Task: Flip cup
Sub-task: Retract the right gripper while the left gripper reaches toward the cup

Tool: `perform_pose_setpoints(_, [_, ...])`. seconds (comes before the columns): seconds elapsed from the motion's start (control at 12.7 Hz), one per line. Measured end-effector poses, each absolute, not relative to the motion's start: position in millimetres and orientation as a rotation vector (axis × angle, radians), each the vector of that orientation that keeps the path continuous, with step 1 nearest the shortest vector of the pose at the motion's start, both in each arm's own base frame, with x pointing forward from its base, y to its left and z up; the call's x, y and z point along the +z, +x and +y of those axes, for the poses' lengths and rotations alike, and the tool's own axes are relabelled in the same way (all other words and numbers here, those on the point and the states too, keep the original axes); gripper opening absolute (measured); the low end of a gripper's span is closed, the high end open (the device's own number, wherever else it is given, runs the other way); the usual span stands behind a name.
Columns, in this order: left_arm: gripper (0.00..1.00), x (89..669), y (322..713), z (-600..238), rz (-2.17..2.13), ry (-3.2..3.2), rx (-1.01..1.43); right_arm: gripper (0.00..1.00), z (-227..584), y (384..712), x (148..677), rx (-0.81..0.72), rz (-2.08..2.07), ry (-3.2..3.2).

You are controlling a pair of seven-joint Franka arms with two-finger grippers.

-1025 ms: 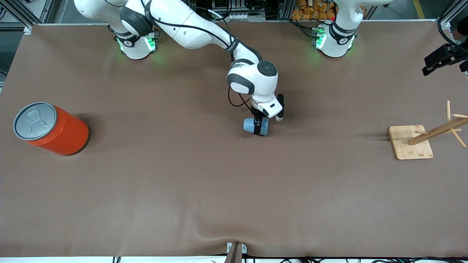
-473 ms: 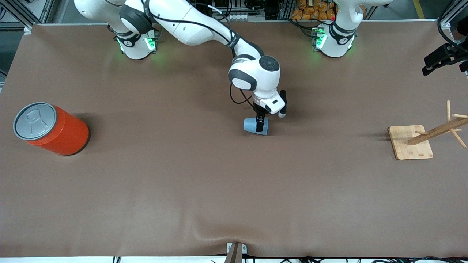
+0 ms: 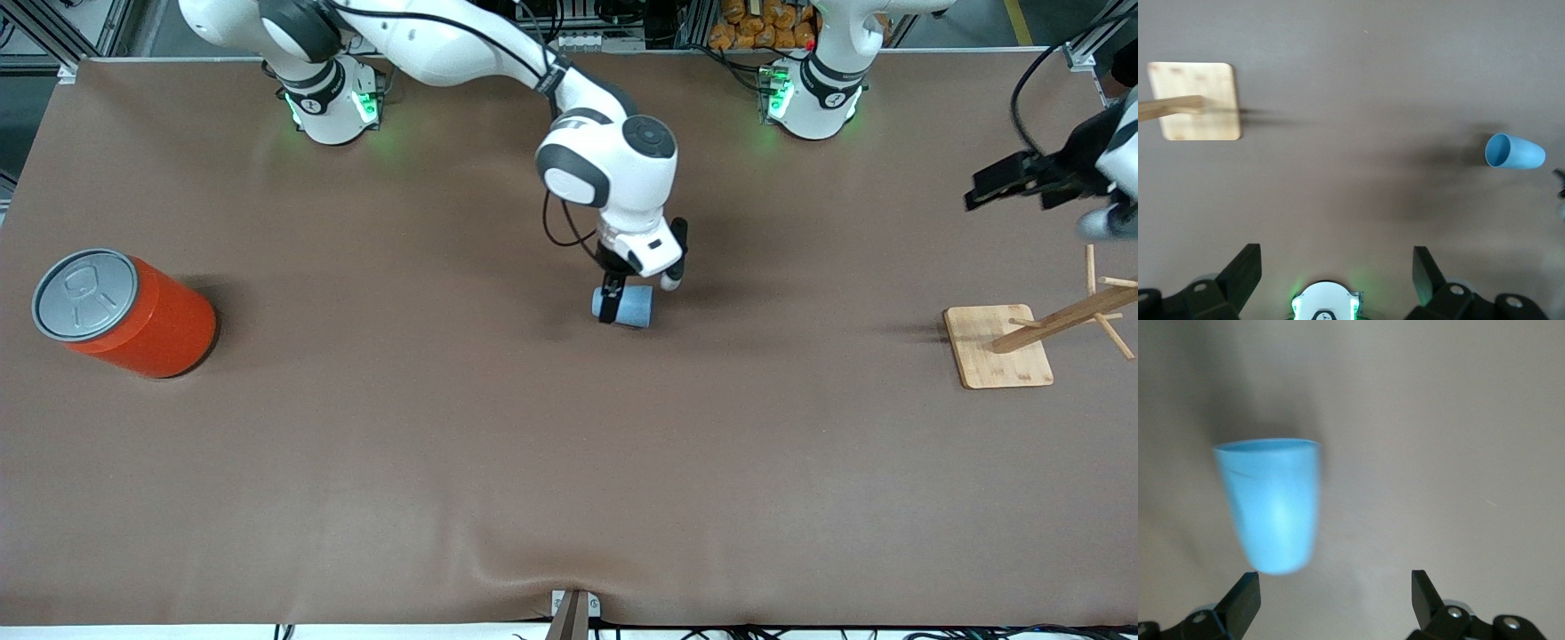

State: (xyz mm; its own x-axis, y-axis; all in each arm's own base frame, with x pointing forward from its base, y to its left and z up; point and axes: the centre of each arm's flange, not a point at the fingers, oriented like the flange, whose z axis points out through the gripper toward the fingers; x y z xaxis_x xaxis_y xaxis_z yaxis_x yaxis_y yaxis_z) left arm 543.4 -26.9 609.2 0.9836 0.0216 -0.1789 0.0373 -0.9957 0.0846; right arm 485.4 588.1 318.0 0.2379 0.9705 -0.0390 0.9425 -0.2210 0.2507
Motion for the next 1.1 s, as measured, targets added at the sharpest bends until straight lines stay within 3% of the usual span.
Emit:
perform_pose_setpoints(0.39, [1.00, 507, 573, -98, -0.035, 2.855, -0.391, 1.00, 460, 587, 440, 0.192, 1.455, 2.474])
perform_pose_setpoints(0.71, [1.00, 423, 577, -196, -0.120, 2.730, -0.393, 1.00, 362, 621, 544, 0.306, 1.201, 2.532])
perform_pose_setpoints(1.1, [1.00, 347, 580, -239, -0.107, 2.656, -0.460, 1.00, 223, 662, 589, 0.322, 0.873, 2.762])
